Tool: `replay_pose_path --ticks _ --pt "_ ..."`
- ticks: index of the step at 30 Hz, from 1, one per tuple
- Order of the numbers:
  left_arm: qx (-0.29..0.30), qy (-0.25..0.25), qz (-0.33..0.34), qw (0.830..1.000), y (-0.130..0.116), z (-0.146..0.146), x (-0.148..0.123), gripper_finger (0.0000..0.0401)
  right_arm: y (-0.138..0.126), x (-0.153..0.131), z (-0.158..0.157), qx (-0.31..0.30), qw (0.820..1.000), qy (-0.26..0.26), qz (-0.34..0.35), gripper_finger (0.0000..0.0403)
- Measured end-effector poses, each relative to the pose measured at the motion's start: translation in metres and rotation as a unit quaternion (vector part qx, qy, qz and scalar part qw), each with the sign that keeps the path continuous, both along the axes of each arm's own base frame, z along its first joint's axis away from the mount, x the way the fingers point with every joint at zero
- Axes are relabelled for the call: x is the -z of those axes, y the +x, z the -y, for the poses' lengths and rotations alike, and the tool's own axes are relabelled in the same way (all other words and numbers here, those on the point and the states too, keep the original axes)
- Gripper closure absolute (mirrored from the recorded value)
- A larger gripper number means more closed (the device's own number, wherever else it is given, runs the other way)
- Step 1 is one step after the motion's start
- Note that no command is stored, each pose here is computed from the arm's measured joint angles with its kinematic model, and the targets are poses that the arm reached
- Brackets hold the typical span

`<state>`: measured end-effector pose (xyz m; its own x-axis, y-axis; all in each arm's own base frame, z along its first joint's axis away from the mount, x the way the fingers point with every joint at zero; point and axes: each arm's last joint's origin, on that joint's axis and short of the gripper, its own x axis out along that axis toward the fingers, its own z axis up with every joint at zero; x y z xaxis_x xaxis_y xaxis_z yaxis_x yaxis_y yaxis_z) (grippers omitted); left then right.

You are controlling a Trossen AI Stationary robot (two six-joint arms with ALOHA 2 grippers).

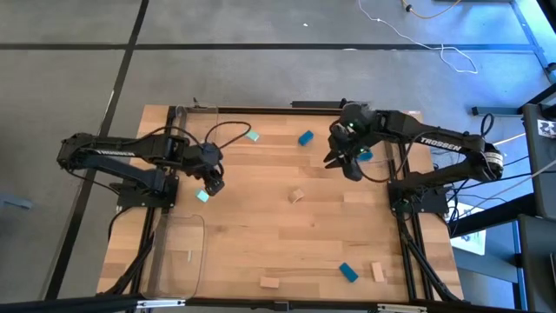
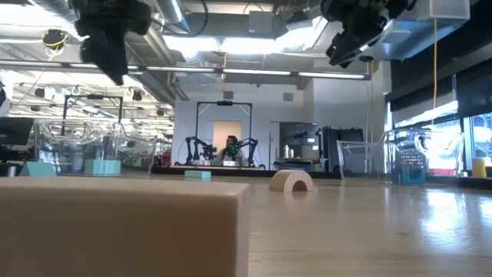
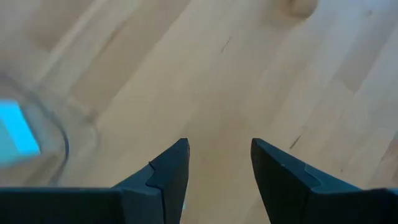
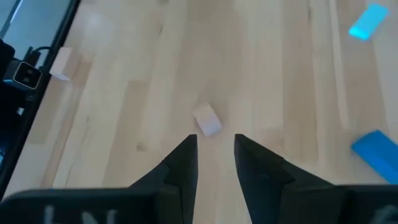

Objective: Sort & place blocks by color
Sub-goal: Put the bottom light blue block into the top left transparent bin

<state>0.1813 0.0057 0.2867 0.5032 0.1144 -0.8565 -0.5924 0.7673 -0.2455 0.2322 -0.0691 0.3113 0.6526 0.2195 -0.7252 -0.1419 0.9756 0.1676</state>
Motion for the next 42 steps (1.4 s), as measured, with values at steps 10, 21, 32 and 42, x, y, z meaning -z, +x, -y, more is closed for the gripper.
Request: replay_pose_path --ticks 10,21,32,42 --pt "-0.068 -0.055 -0.017 0.996 -0.004 0.003 0.003 0.0236 0.008 -0.003 -0.007 0.002 1.000 0.009 0.023 0.0297" --pt "-0.064 -0.051 -0.017 0.997 -0.004 0.004 0.003 0.0236 0.023 0.006 -0.011 -0.023 0.999 0.000 0.026 0.0333" --pt "-0.052 -0.044 -0.018 0.998 -0.004 0.004 0.003 0.0236 0.039 0.018 -0.008 -0.014 1.000 0.012 0.020 0.0341" --pt "-0.052 -0.044 -0.021 0.997 -0.004 0.004 0.003 0.0236 0.047 0.023 -0.005 -0.006 1.000 0.017 0.025 0.0272"
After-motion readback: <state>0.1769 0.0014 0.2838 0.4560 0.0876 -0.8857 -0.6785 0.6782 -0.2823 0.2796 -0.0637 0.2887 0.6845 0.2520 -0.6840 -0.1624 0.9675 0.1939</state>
